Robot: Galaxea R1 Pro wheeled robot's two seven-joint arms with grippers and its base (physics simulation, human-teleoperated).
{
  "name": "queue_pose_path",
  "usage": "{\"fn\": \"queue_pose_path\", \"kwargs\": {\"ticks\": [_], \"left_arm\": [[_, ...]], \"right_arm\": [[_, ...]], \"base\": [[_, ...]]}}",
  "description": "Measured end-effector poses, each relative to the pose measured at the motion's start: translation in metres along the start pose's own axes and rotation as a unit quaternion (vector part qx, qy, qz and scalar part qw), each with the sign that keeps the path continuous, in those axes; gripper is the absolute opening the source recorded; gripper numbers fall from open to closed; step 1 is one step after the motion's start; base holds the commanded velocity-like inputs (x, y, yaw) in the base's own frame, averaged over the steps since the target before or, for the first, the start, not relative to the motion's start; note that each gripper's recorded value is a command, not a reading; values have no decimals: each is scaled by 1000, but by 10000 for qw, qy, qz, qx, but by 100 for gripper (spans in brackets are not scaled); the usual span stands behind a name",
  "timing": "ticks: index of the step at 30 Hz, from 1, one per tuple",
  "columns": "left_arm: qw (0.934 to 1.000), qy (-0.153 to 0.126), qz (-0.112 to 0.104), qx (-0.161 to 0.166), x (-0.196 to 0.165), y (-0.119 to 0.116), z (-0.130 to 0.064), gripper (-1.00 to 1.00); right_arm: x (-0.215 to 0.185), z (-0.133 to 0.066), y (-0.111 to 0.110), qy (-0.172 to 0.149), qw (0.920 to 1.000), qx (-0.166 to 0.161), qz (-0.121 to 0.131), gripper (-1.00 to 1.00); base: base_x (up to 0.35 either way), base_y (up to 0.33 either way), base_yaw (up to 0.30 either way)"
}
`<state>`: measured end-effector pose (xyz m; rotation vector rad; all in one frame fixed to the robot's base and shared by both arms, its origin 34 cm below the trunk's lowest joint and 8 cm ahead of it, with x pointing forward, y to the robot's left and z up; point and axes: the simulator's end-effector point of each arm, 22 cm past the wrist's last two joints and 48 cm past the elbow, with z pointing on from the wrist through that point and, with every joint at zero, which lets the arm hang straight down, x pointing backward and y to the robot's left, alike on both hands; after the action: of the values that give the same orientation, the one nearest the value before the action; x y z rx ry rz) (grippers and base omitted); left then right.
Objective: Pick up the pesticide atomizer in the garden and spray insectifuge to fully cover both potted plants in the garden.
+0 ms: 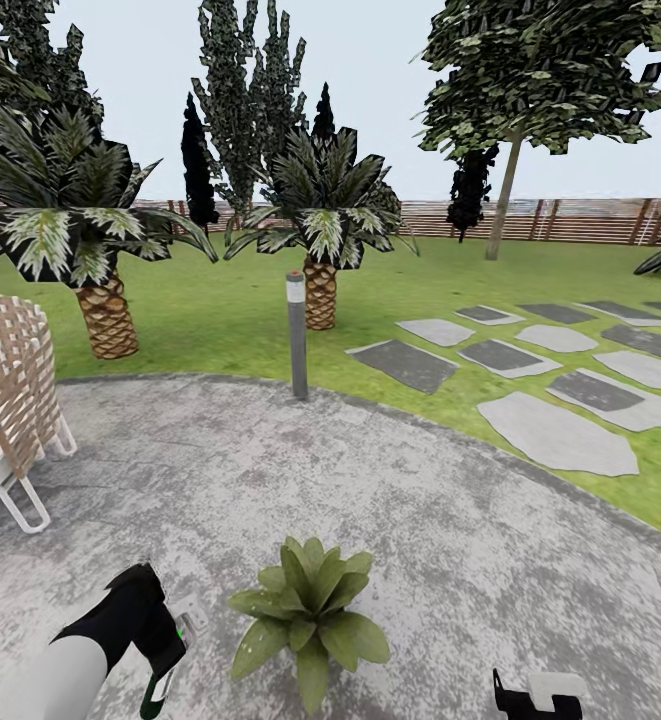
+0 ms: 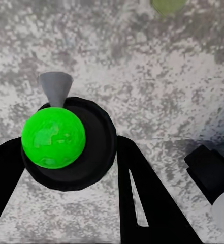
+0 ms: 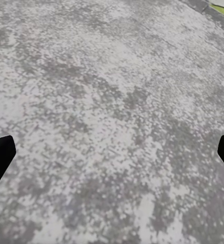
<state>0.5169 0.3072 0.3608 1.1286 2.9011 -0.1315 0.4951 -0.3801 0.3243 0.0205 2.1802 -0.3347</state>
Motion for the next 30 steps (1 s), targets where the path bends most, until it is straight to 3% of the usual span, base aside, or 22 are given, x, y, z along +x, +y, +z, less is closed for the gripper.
{"fn": "queue_pose_path", "kwargs": {"ticks": [5,11,30], "left_arm": [[9997,-58,-185,-150,7,-2,14,-100],[9993,-177,-301,-139,0,-1,12,-100],[9979,-296,-256,-516,-6,28,-7,-100]], "right_arm": [[0,0,0,-1,10000,-1,-2,100],[0,0,0,-3,10000,4,6,100],[0,0,1,-1,10000,-11,-4,100]], "base": [[0,0,0],[0,0,0],[0,0,0]]}}
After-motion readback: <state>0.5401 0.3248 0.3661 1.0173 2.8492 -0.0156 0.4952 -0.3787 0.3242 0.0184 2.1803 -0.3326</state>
